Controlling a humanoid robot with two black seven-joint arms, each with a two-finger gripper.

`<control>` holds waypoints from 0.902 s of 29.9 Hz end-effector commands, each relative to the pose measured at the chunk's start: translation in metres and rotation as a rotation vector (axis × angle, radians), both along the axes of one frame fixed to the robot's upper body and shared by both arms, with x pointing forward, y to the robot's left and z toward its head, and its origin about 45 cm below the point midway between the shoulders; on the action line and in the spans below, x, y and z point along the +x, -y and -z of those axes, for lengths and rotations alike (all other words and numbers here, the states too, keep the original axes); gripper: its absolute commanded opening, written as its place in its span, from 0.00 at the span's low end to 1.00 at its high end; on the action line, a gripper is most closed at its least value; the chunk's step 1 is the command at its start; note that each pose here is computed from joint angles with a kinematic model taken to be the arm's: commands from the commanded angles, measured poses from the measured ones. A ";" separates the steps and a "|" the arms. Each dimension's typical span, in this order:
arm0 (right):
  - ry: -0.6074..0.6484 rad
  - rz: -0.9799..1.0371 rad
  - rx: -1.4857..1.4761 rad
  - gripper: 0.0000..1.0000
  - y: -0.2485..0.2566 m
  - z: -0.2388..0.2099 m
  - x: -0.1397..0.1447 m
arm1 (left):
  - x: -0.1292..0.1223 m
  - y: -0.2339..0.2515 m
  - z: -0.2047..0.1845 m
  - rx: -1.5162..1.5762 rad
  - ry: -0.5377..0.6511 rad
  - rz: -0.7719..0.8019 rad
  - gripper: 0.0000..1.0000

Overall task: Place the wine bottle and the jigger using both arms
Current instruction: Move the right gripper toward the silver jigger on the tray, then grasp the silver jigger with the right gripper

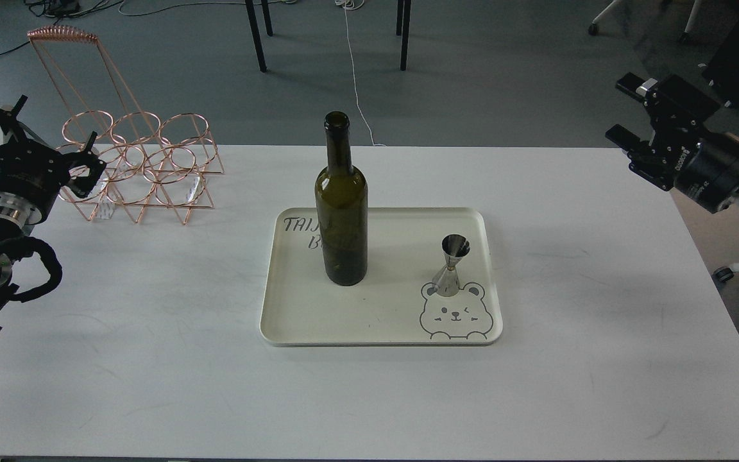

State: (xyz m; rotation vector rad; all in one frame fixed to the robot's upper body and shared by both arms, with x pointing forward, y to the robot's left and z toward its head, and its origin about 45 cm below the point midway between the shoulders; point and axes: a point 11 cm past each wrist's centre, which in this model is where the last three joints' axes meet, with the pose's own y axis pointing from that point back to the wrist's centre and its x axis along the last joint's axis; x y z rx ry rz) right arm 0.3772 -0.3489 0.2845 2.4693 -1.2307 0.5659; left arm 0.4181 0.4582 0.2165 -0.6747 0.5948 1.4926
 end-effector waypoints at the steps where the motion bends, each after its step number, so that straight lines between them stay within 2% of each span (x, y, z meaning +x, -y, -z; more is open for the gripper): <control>1: 0.091 -0.092 -0.253 0.99 -0.017 0.021 -0.013 | 0.003 0.002 -0.003 0.000 0.004 0.009 0.98; 13: 0.225 -0.323 -0.612 0.95 -0.040 0.100 -0.049 | 0.005 0.009 -0.004 0.018 0.004 0.033 0.98; 17: 0.226 -0.375 -0.633 0.93 -0.052 0.120 -0.057 | 0.006 0.009 -0.005 0.018 0.007 0.033 0.98; 27: 0.268 -0.401 -0.641 0.93 -0.087 0.149 -0.044 | 0.005 0.006 -0.006 0.020 0.013 0.020 0.98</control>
